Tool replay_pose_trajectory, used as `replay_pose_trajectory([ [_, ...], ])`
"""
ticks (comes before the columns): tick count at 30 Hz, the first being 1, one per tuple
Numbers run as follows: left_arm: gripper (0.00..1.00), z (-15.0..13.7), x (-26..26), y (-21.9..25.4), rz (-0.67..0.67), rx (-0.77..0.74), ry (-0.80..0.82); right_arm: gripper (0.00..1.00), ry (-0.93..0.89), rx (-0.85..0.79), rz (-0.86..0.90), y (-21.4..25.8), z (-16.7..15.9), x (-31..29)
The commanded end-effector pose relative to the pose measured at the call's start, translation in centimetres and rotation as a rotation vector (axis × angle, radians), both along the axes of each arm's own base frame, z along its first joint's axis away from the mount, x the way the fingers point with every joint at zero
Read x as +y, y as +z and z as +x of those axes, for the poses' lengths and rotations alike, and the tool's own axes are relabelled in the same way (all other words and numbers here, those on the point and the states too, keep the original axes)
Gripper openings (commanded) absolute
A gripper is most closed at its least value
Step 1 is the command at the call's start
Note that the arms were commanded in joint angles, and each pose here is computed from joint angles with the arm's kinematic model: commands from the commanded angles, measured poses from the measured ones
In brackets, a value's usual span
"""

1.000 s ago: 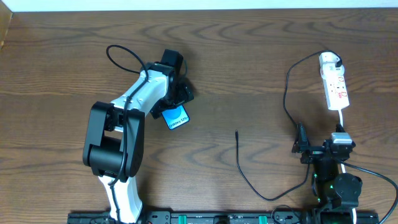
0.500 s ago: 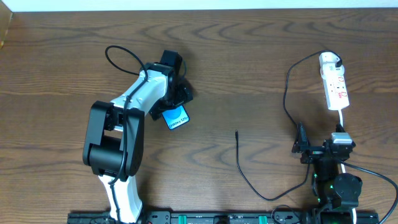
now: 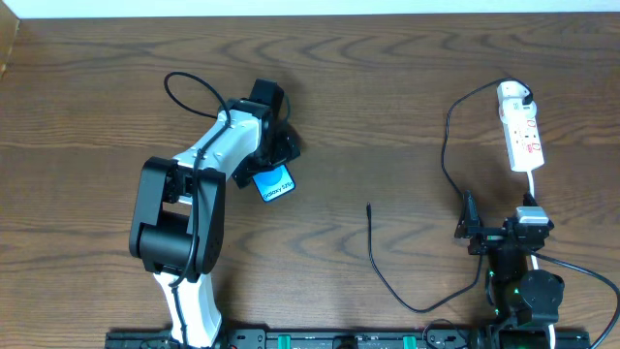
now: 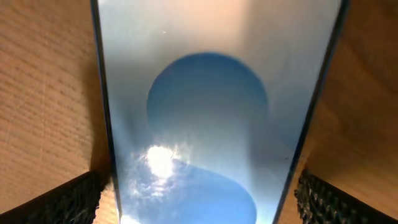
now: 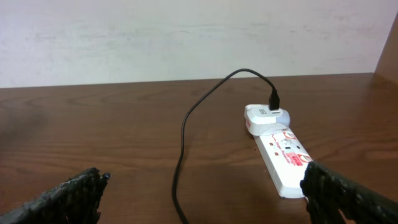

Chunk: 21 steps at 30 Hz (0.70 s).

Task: Plug charger to phone and switch on socket
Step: 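Close the left gripper on the phone's long edges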

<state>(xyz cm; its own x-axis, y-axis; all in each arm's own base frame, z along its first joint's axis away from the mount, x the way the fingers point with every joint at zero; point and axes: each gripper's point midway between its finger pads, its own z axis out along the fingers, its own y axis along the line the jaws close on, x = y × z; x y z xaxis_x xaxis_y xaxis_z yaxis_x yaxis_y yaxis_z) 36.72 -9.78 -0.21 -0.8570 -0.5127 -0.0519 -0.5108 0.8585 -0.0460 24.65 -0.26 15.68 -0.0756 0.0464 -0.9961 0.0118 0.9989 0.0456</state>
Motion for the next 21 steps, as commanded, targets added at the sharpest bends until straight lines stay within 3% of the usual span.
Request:
replay_pose_trajectory([
  [1,1.0,-0.07,0.43,-0.89,0.011,0.008,0.028,0.99,0.005,0.001,0.009,-0.07,-0.02,0.18],
  [21,1.0,-0.09,1.11,-0.9,0.039,0.009,0.038,0.99,0.005,0.0,0.009,-0.06,-0.02,0.18],
])
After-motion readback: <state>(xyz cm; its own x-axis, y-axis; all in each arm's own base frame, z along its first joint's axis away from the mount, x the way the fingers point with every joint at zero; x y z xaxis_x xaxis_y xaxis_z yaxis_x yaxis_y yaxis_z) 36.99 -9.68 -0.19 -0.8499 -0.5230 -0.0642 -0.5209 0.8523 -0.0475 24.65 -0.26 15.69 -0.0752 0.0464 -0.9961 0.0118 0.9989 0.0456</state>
